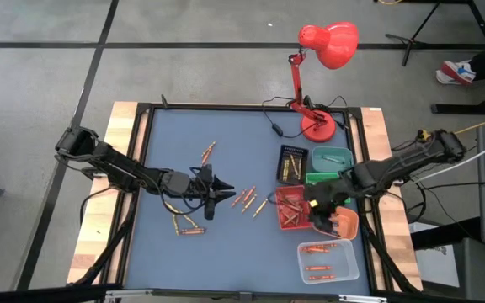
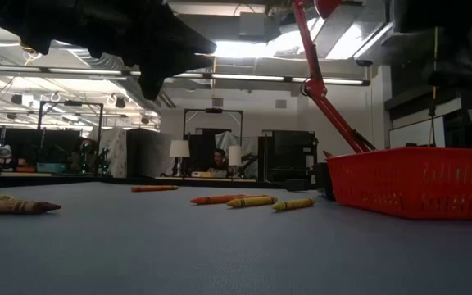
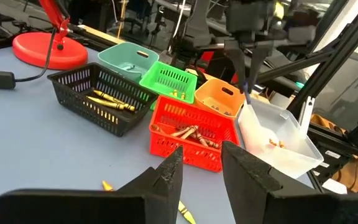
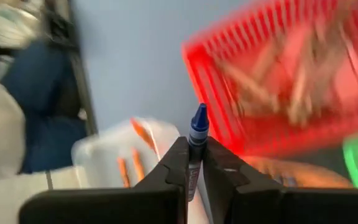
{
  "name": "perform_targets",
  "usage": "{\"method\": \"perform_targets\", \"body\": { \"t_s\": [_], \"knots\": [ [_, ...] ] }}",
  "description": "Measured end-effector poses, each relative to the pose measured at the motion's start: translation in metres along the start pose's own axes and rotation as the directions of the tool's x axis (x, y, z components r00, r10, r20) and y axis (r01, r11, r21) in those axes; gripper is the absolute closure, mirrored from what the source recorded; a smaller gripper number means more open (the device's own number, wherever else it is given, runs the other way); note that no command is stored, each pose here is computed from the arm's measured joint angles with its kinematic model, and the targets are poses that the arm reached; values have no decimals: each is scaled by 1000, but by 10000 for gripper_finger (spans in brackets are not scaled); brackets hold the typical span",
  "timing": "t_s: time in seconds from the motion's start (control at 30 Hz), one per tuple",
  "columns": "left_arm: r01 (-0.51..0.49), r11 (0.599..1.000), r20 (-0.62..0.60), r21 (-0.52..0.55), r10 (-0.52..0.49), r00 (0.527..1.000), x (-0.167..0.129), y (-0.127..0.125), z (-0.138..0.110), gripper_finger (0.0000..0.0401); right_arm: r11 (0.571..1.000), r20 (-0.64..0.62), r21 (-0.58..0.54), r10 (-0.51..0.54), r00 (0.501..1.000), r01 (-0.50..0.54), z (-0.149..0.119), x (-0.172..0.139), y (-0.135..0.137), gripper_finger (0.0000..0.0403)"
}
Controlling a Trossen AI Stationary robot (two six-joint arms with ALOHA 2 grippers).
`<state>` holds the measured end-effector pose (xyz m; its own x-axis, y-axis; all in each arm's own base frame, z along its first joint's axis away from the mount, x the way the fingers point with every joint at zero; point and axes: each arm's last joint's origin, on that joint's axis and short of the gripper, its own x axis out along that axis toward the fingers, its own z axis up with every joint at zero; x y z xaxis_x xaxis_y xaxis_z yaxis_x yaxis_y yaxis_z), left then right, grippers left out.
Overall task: Sort crayons
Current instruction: Put the blue crayon into the orange bin, then put the orange crayon into the transparent bin
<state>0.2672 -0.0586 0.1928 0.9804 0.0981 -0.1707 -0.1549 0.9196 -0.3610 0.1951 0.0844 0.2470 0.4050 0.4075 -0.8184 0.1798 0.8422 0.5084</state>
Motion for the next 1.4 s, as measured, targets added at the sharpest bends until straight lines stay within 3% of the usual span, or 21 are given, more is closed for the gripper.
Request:
{"method": "perform_targets", "body": {
  "t_s": [0.2,0.47,0.63,1.0,1.4],
  "knots": [
    [-1,1000,0,1,1,1000,0,0,0,305,986,-120,74,-141,983,151,-29,3,5,375],
    [-10,1000,4,1,10,1000,0,0,0,305,935,-166,88,-326,931,343,-50,1,1,375],
    [-10,1000,4,1,10,1000,0,0,0,305,932,-171,80,-337,926,353,-52,1,1,366],
    [-5,1000,-4,6,6,1000,0,0,-1,305,925,-142,77,-359,922,372,-51,1,1,280],
    [-50,998,-75,40,53,996,-1,4,-8,305,917,-48,76,-389,920,392,-47,1,1,272]
  ]
}}
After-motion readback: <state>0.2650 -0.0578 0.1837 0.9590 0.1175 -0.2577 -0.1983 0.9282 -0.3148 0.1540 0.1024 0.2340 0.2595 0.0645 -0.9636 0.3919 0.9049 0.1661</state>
